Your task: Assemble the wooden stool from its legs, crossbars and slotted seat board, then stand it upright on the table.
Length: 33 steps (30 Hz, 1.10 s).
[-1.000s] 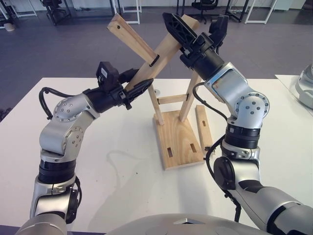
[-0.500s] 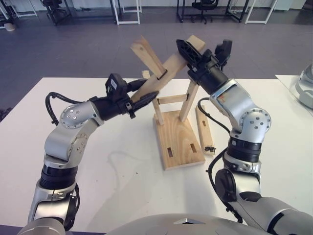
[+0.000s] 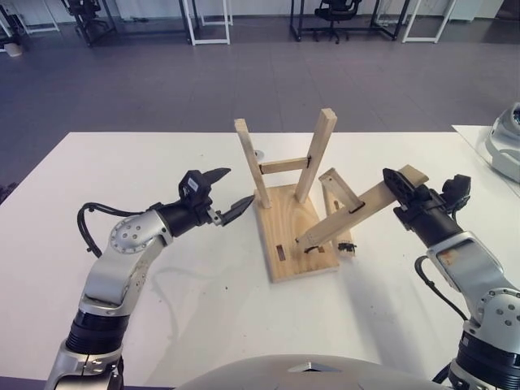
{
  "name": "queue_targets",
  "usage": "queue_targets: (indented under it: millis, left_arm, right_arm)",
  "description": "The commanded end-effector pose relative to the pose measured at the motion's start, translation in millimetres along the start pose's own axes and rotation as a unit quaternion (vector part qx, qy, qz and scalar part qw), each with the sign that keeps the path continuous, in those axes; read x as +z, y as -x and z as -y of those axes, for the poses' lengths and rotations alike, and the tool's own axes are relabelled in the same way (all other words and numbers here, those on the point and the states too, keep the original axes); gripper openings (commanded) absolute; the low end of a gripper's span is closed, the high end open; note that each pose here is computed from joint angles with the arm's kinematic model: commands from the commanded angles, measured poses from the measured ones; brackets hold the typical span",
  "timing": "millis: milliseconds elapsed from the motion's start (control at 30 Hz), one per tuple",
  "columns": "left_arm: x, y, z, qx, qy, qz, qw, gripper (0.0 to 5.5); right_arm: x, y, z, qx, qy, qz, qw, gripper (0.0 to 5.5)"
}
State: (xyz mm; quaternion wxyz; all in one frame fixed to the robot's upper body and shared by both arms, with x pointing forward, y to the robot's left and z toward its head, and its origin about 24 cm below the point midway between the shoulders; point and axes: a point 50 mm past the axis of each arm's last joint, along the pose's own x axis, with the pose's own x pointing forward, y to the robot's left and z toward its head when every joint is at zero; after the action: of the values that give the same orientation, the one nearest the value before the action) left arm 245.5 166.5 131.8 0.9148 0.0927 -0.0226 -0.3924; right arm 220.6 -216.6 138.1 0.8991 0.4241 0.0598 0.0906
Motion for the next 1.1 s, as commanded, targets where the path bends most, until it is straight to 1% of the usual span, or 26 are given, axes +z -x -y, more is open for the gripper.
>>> queue_targets:
  millis: [33, 133, 233, 400, 500, 533, 600, 633, 700, 833, 933, 1100]
  left_arm:
    - [-3, -1, -2, 0.020, -0.004, 0.000, 1.000, 4.27]
    - [-5, 0, -3, 0.021, -0.004, -0.002, 1.000, 4.27]
    - [-6, 0, -4, 0.021, -0.004, -0.005, 1.000, 4.27]
    - [-8, 1, -5, 0.024, -0.004, -0.008, 1.000, 4.27]
    - [-9, 1, -4, 0.027, -0.002, -0.010, 1.000, 4.27]
    - [-10, 1, -4, 0.027, -0.001, -0.010, 1.000, 4.27]
    - [-10, 0, -3, 0.028, -0.001, -0.011, 1.000, 4.27]
    - [-10, -1, -3, 0.027, -0.001, -0.012, 1.000, 4.27]
    - [-9, -3, -4, 0.025, -0.003, -0.011, 1.000, 4.27]
    - [-8, -7, -7, 0.024, -0.008, -0.010, 1.000, 4.27]
    - [-8, -10, -6, 0.023, -0.008, -0.009, 1.000, 4.27]
    - [-6, -14, -10, 0.030, -0.016, -0.006, 0.999, 4.27]
  right_arm:
    - [-3, 2, 4, -0.016, 0.061, 0.005, 0.998, 1.03]
    - [-3, 6, 12, -0.033, 0.088, 0.006, 0.996, 1.03]
    - [3, 11, 20, -0.059, 0.115, 0.025, 0.991, 1.03]
    - [9, 18, 22, -0.071, 0.139, 0.042, 0.987, 1.03]
    - [4, 13, 14, -0.044, 0.193, 0.016, 0.980, 1.03]
    - [-2, 9, 10, -0.032, 0.227, -0.003, 0.973, 1.04]
    - [-21, 3, 2, 0.002, 0.312, -0.051, 0.949, 1.04]
    - [-29, -1, -1, 0.015, 0.332, -0.070, 0.940, 1.04]
    - [-36, -7, 1, 0.014, 0.344, -0.087, 0.935, 1.04]
    - [-48, -11, 24, -0.045, 0.331, -0.108, 0.936, 1.04]
    - [-58, -12, 34, -0.050, 0.330, -0.126, 0.934, 1.04]
    - [-50, -38, 8, 0.011, 0.352, -0.075, 0.933, 1.04]
